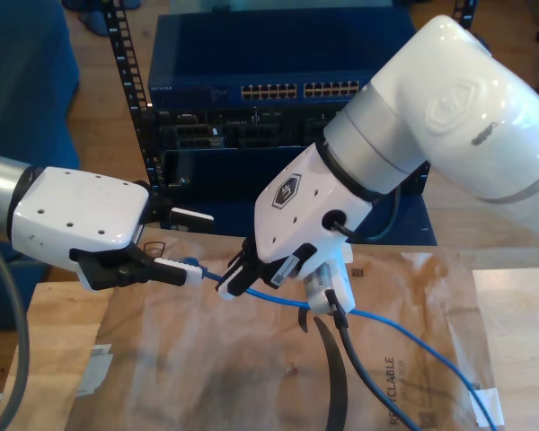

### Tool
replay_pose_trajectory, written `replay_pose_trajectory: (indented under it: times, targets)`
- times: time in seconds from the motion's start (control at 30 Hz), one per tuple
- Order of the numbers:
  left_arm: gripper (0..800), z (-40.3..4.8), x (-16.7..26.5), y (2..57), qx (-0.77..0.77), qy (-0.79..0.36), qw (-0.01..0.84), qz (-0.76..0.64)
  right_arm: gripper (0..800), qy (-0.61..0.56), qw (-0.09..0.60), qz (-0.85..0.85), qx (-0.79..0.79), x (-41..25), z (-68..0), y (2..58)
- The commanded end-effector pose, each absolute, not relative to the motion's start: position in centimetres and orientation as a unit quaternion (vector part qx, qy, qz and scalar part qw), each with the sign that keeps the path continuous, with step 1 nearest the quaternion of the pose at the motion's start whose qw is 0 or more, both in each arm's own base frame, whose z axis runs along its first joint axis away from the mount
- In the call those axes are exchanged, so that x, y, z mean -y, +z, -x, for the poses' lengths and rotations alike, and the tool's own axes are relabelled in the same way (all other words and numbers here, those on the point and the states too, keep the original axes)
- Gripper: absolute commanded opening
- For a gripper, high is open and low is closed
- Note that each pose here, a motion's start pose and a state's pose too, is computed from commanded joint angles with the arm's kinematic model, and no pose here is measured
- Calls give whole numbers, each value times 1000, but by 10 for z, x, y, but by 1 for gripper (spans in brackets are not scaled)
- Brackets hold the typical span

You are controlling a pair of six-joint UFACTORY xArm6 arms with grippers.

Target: Grab the cable and plug it in

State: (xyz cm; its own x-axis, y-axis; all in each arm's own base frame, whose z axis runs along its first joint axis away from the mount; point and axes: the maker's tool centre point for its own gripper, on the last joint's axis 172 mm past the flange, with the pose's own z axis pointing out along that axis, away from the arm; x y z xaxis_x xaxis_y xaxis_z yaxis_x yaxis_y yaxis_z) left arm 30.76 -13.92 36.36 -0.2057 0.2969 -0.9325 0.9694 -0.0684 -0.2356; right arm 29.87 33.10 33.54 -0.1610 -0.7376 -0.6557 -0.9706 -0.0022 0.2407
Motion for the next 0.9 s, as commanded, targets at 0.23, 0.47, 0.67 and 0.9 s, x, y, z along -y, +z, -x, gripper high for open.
replay_pose_trajectory:
  times: [0.23,0.47,0.67,0.9]
  targets:
    - [716,-305,136,366,-582,-500,348,-540,2,373,183,600,-683,-325,-302,347]
    - [638,-300,137,369,-574,-506,346,-542,4,386,186,593,-681,-324,-302,351]
    - [523,-300,137,369,-574,-507,346,-542,6,387,184,591,-683,-322,-302,349]
    - [443,-310,129,376,-577,-506,370,-523,6,388,182,590,-684,-322,-301,347]
